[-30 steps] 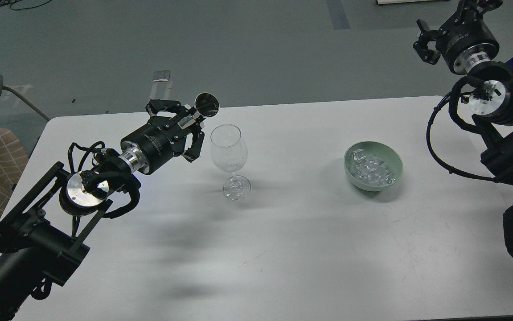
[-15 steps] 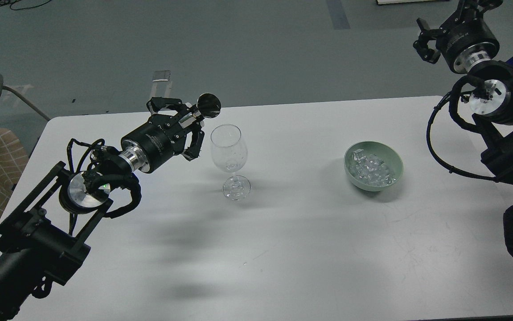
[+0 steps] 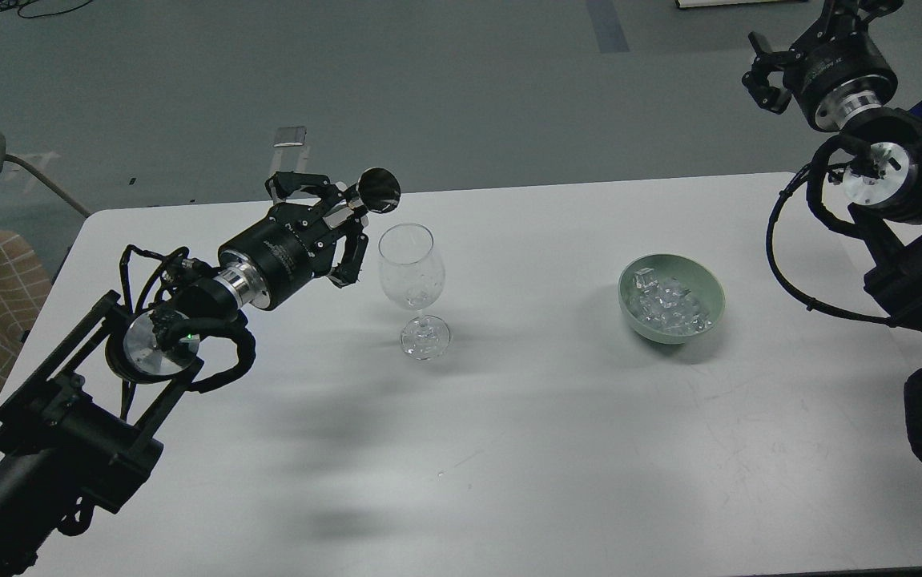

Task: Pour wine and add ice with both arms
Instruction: 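Tilt the jigger over the wine glass to pour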

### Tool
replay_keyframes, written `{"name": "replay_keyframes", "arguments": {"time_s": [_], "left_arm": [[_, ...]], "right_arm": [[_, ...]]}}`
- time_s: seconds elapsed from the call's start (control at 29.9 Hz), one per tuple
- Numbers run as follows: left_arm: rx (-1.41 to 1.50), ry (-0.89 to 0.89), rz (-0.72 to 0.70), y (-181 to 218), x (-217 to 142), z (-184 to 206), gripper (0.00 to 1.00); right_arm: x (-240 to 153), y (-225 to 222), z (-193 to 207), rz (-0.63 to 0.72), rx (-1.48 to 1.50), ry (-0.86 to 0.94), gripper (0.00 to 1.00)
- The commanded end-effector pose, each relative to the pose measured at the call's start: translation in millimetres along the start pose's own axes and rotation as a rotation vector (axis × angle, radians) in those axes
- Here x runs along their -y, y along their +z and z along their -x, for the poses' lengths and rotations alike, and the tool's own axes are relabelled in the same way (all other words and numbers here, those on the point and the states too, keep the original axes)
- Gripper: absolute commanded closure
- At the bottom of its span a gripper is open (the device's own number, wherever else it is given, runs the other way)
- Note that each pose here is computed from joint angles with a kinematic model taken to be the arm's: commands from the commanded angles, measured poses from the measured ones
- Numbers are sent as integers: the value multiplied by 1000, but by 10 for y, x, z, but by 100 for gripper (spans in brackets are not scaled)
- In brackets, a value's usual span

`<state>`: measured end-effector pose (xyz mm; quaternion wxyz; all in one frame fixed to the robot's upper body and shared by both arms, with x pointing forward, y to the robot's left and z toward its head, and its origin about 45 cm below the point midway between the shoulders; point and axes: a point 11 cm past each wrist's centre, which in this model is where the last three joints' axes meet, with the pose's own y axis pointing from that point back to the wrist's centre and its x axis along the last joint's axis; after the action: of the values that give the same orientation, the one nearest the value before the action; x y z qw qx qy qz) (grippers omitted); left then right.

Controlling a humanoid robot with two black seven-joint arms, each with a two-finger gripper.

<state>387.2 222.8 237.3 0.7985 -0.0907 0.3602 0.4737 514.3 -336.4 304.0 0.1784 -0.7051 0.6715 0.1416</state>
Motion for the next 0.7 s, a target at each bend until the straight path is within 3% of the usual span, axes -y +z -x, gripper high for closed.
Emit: {"name": "replay_keyframes", "arguments": {"time_s": [0.0,0.67], "left_arm": [[24,4,-1,2,0,-7,100],[131,5,2,3,5,-3,100]], "right_arm": [[-3,-10,-15,-1,-3,3,0],[-8,-18,-32,-3,-5,5,0]]}}
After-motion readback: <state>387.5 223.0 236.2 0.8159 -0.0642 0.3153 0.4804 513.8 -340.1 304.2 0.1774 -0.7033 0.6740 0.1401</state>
